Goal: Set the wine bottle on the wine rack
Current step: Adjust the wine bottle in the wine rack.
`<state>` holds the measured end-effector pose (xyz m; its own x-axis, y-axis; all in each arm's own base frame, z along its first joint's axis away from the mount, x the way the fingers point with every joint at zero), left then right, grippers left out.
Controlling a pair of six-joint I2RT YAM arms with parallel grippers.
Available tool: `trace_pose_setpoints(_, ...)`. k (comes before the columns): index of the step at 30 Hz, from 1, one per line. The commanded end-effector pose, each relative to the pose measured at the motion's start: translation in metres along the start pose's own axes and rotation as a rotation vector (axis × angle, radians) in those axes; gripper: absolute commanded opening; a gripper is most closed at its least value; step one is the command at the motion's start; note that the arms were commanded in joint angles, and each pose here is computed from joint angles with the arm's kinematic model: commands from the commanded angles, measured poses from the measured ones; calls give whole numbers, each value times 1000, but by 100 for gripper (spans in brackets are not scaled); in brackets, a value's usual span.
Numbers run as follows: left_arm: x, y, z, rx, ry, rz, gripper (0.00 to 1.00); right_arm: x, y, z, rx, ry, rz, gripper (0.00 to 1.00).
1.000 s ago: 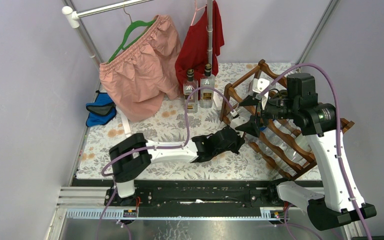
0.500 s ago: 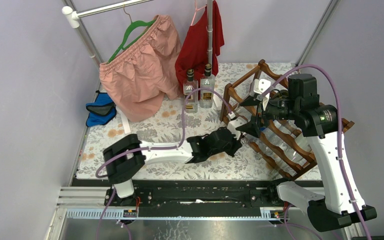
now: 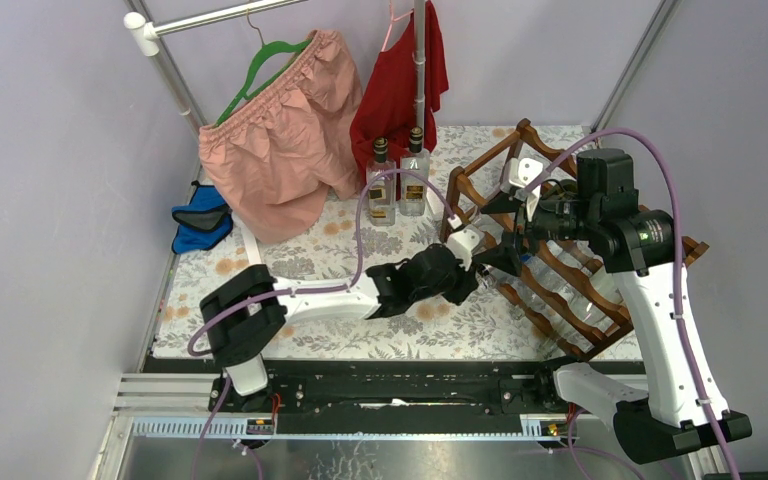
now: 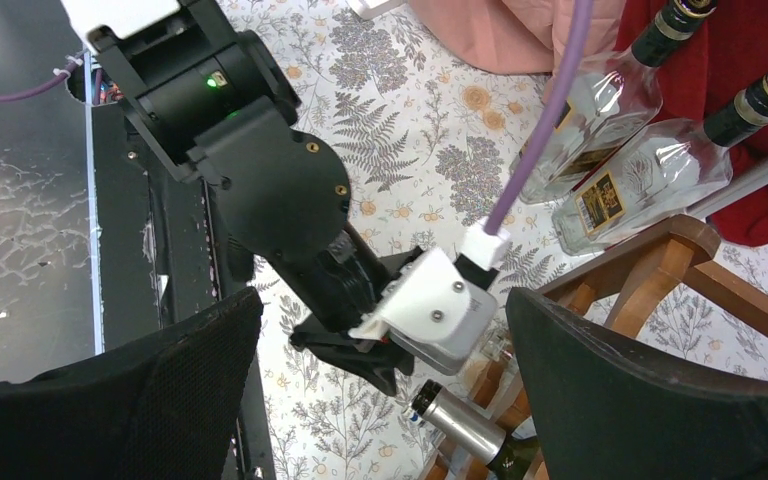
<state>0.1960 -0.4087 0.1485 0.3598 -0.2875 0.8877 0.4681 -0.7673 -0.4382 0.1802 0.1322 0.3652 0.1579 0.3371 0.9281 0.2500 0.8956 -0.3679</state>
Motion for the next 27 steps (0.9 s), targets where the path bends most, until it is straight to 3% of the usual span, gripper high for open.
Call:
trace_pose_setpoints(1,16,13,4,-2,8,-9,33,9,-4,5,13,-38,-43,100)
trace_pose_setpoints(13,33,34,10,-28,12,-1,31,8,-4,5,15,-38,-43,100)
trace_pose_setpoints(20,24,25,11,-33,-5,13,34,7,-4,5,14,-36,-39,100)
trace_pose_setpoints(25,12,-5,13,-37,-21,-7,54,6,-3,6,24,-37,-39,100)
trace_pose_setpoints(27,6,-19,14,-42,-23,-6,56,6,-3,6,24,-37,-39,100)
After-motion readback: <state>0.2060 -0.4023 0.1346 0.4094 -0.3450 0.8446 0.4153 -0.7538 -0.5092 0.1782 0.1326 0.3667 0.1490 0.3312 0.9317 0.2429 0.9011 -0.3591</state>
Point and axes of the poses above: each gripper's point midway between its finger pads, its own y axis out along the fingers, its own z axis along the line the jaws close on, x = y × z, the point moved 5 cm from there along -y, back along the fingers, and after that the axes turned 9 degrees about y, right-handed, at the moved point
